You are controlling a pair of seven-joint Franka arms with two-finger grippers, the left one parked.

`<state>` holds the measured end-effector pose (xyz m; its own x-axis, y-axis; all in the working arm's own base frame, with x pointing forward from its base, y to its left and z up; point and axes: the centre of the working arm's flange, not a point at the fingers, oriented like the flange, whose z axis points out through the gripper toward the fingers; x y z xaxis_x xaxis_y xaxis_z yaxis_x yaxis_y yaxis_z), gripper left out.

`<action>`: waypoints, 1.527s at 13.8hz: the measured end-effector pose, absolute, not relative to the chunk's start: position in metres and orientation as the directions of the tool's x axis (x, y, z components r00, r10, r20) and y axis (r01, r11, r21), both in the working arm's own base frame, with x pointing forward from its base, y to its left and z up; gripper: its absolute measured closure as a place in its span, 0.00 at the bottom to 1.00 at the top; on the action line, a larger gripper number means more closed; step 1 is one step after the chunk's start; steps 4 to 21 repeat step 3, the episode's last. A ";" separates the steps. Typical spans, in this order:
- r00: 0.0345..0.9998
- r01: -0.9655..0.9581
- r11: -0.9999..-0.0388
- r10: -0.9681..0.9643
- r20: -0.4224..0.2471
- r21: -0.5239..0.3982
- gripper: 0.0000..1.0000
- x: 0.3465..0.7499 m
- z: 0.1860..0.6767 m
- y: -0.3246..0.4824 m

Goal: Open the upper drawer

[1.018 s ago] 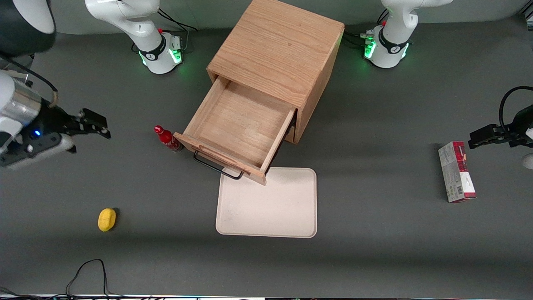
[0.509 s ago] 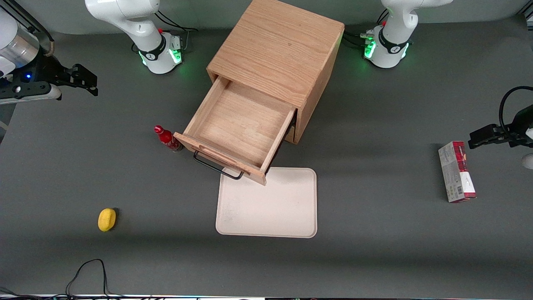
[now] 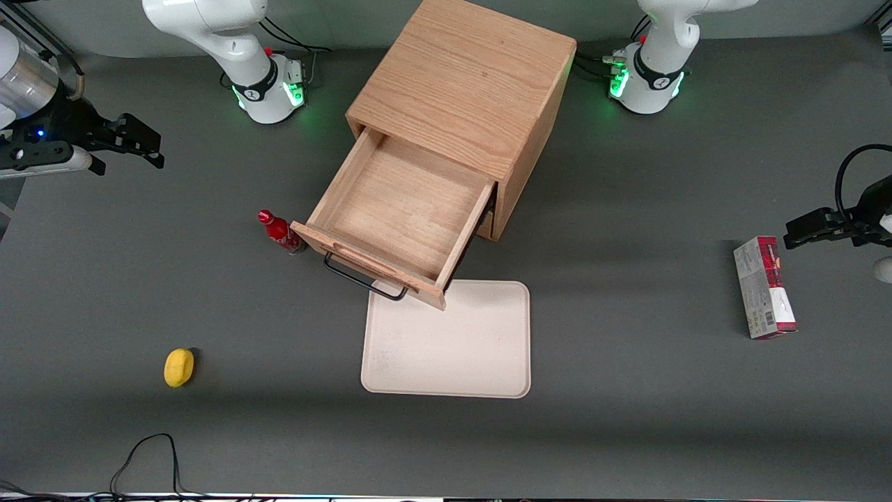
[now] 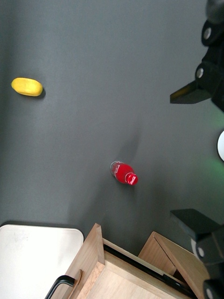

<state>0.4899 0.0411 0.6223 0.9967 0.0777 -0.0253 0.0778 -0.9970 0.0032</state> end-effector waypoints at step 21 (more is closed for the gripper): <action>0.997 0.076 -0.997 0.076 -0.030 0.003 0.00 0.495 0.619 0.041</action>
